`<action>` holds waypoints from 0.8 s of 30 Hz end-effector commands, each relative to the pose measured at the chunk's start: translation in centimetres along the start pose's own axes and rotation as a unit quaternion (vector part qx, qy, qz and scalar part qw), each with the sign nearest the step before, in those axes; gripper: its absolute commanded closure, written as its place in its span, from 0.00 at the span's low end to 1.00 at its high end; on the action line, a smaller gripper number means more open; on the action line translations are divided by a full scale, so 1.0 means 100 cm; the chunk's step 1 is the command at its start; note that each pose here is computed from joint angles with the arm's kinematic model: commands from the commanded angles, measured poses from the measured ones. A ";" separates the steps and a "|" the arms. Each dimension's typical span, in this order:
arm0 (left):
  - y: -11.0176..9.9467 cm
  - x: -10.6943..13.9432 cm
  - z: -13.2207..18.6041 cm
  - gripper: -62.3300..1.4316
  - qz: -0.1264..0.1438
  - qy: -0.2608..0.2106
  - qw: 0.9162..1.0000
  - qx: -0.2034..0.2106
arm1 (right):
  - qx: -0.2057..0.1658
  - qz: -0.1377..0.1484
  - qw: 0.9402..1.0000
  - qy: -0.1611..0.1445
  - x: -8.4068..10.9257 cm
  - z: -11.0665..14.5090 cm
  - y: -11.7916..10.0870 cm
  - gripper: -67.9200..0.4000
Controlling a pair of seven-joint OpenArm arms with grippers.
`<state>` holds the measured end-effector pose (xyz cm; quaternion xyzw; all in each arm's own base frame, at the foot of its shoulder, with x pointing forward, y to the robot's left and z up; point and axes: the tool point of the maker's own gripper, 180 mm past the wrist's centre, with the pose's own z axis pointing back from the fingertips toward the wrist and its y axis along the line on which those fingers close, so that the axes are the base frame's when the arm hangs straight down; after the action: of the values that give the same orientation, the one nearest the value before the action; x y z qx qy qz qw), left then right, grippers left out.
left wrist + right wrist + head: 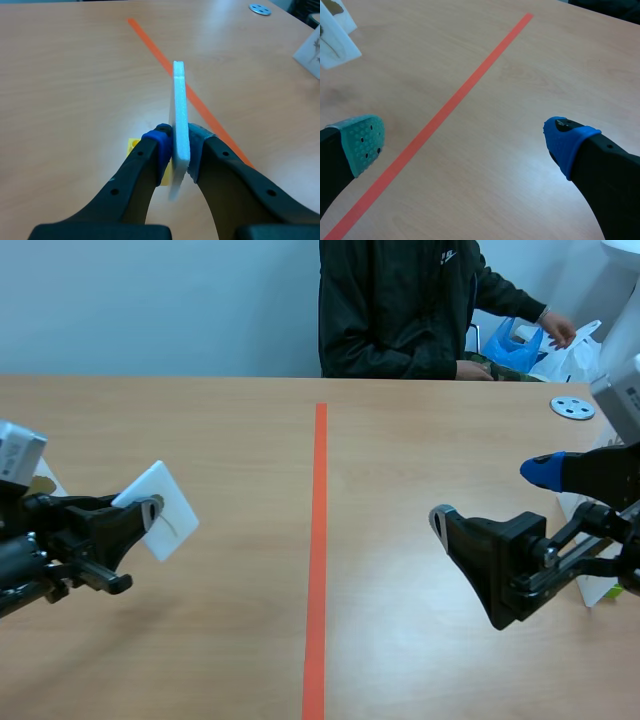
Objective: Sort the leaf by its shape. The table is split by an orange tape line. A compound leaf with several leaflets goes to the left side, a simple leaf with one blade goes to the right side. Return to the home posture when a red brick is placed on the table.
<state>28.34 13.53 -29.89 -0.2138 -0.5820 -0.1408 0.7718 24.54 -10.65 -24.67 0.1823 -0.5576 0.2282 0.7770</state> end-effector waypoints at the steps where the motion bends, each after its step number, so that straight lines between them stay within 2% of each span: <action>1: 0.003 0.012 0.004 0.91 0.003 -0.021 1.000 0.007 | -0.008 0.004 1.000 -0.018 0.010 0.000 -0.006 0.00; 6: 0.031 0.016 0.028 0.91 0.031 -0.040 0.997 0.063 | -0.008 0.004 1.000 -0.018 0.009 0.000 -0.006 0.00; 15: 0.064 0.014 0.053 0.91 0.048 -0.051 0.987 0.146 | -0.008 0.004 1.000 -0.017 0.009 0.000 -0.007 0.00; 19: 0.075 0.009 0.056 0.91 0.053 -0.049 0.981 0.181 | -0.008 0.004 1.000 -0.018 0.010 0.000 -0.007 0.00; 24: 0.096 -0.008 0.068 0.91 0.061 -0.034 0.968 0.241 | -0.008 0.004 1.000 -0.018 0.010 0.000 -0.007 0.00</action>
<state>26.67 24.81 -31.07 -0.0625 -0.6012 0.0531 0.7949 24.54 -10.65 -24.67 0.1823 -0.5576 0.2282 0.7770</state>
